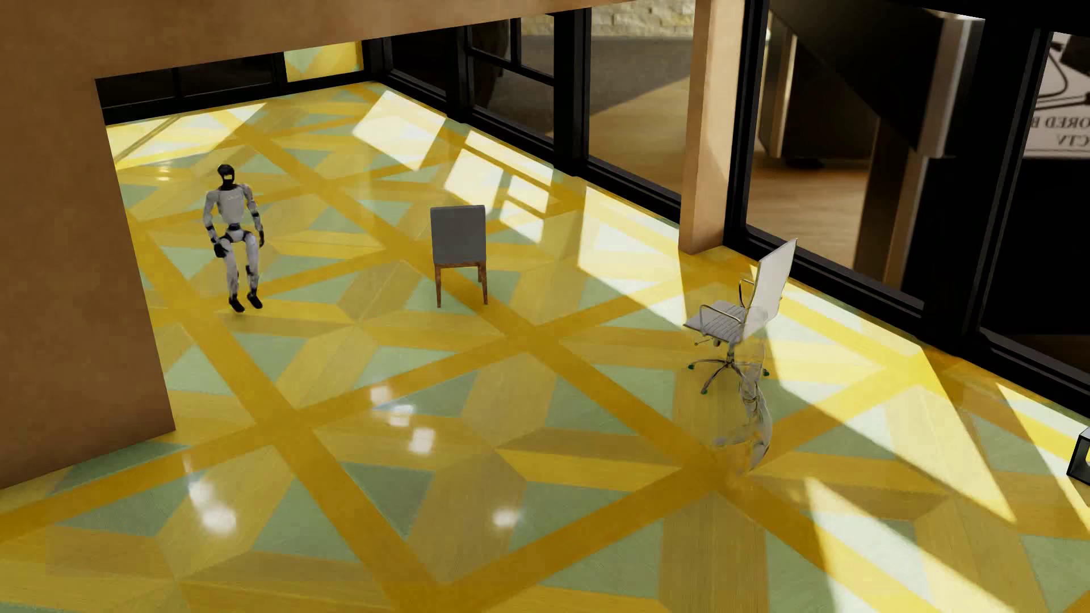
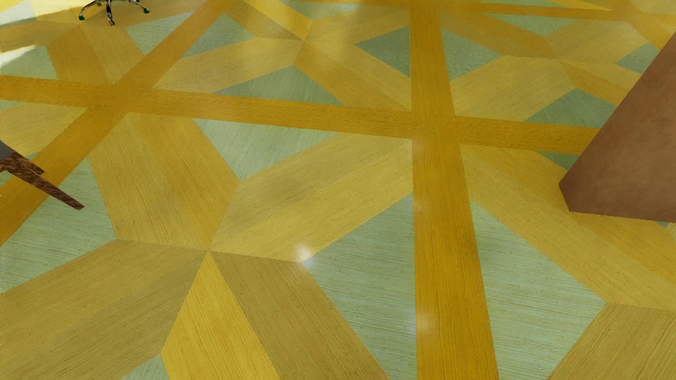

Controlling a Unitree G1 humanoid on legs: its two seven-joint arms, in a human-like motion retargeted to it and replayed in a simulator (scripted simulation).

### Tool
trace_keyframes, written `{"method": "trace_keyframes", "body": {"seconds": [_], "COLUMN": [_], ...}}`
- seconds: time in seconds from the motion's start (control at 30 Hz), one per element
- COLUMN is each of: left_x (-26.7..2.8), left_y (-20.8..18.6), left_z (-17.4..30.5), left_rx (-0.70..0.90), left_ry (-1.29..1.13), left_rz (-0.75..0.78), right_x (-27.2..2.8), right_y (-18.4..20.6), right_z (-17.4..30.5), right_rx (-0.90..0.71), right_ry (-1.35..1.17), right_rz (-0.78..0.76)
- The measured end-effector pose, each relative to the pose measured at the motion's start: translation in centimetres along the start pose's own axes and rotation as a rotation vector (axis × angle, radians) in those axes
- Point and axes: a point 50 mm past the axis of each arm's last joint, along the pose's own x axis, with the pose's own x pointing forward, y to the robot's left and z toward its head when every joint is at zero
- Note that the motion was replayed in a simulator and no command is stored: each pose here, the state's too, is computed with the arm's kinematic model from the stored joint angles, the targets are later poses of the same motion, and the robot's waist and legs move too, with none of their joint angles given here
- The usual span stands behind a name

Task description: Move towards the dark shelves

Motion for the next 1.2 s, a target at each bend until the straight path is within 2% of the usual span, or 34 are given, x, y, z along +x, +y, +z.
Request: {"method": "trace_keyframes", "body": {"seconds": [0.2,0.3,0.4,0.6,0.63,0.77,0.83,0.9,1.0,1.17,1.2], "left_x": [-0.4,-0.5,-1.1,-1.6,-1.8,-1.9,-1.4,-0.8,-0.5,-0.4,-0.3], "left_y": [0.4,0.3,-0.2,-1.4,-1.5,-1.3,-1.1,-0.8,1.1,4.1,4.1], "left_z": [-0.9,-0.8,-2.7,-5.4,-6.0,-6.8,-5.2,-2.9,0.4,5.5,4.8], "left_rx": [-0.029,-0.062,-0.063,-0.002,-0.028,-0.011,-0.018,-0.019,-0.052,-0.006,-0.019], "left_ry": [0.018,0.004,0.058,0.169,0.189,0.232,0.173,0.085,-0.047,-0.218,-0.195], "left_rz": [0.019,0.026,0.017,-0.033,-0.028,-0.028,-0.021,-0.014,0.045,0.110,0.112], "right_x": [-0.2,-0.3,-0.3,0.0,0.2,0.5,0.2,-0.4,-0.9,-1.4,-1.6], "right_y": [-0.3,-1.8,-3.0,-3.6,-4.3,-0.8,-0.1,0.6,1.3,1.4,1.8], "right_z": [1.0,3.1,5.6,8.9,7.6,2.7,0.4,-1.2,-2.9,-3.6,-4.2], "right_rx": [-0.008,-0.010,0.009,-0.090,-0.056,-0.071,-0.083,-0.025,-0.036,-0.013,-0.018], "right_ry": [-0.053,-0.141,-0.229,-0.309,-0.261,-0.082,-0.007,0.036,0.083,0.094,0.113], "right_rz": [-0.006,-0.046,-0.082,-0.072,-0.097,0.000,0.023,0.022,0.044,0.040,0.053]}}
